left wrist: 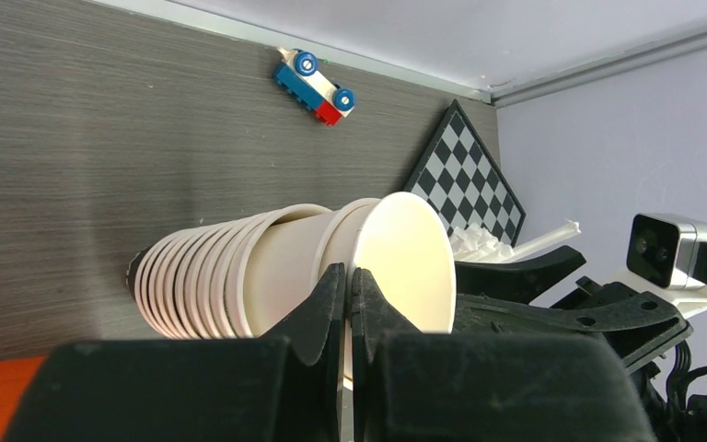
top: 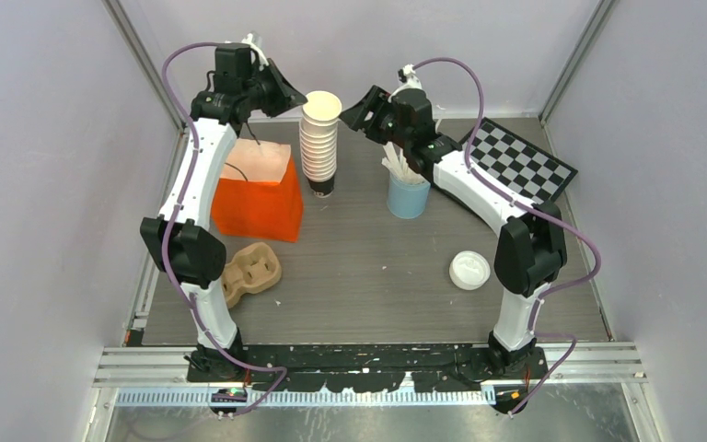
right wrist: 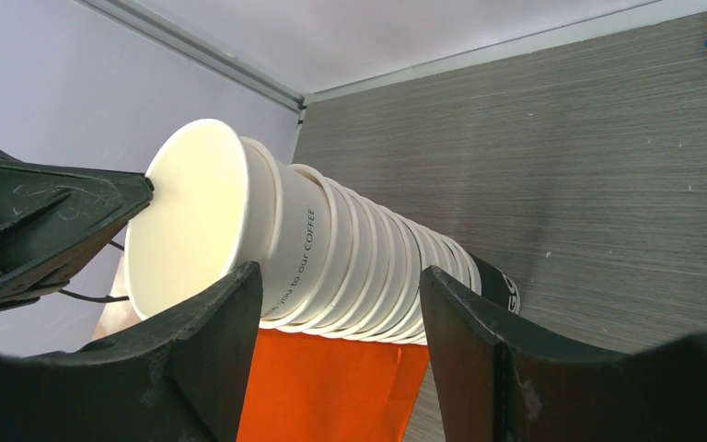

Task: Pack the takeout coffee

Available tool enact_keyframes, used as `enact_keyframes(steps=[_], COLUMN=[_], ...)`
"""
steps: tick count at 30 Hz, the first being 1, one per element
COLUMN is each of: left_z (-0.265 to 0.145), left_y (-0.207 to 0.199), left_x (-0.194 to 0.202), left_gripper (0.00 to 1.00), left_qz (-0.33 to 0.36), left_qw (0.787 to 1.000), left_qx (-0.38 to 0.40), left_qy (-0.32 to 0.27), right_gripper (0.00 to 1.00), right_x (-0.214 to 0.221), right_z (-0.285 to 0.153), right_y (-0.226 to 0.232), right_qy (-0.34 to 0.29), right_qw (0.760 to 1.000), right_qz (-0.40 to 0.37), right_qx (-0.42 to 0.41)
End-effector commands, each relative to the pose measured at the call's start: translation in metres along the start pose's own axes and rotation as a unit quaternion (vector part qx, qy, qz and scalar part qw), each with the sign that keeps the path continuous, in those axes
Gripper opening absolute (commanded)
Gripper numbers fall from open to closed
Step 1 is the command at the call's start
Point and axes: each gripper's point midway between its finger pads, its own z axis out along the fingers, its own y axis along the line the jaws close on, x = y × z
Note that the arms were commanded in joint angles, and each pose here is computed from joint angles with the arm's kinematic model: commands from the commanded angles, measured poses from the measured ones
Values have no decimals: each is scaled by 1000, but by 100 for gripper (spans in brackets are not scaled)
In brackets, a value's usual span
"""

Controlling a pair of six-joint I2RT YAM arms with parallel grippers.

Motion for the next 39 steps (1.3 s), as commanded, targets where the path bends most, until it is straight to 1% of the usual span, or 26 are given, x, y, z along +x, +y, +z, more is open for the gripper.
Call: enact_keyframes(steps=[1, 11, 19, 21, 25, 30, 39], left_z=[-11, -17, -19, -18, -20, -26, -23], left_y=[-27, -31, -23, -25, -33, -28, -24], left_x=[-16, -17, -13, -12, -16, -29, -26], left_gripper=[0, 0, 0, 0, 0, 0, 0], left_qz=[0, -6, 3, -4, -44, -56, -69], left_qw=[999, 998, 999, 999, 996, 995, 994], left_qx=[49, 57, 37, 44, 76, 67, 76], left_qy=[-23, -24, -17, -12, -14, -38, -29], right_gripper=[67, 67, 68, 68, 67, 67, 67], right_x=[-2, -5, -8, -7, -2, 8, 11], right_z=[0, -1, -3, -3, -2, -1, 0], right_y=[8, 14, 22, 24, 20, 14, 11], right_qy=[8, 15, 17, 19, 27, 38, 45], right_qw=[1000, 1000, 999, 999, 999, 998, 997], right_qz=[-3, -12, -25, -27, -32, -41, -53], right_qx=[-4, -9, -13, -14, -6, 6, 20])
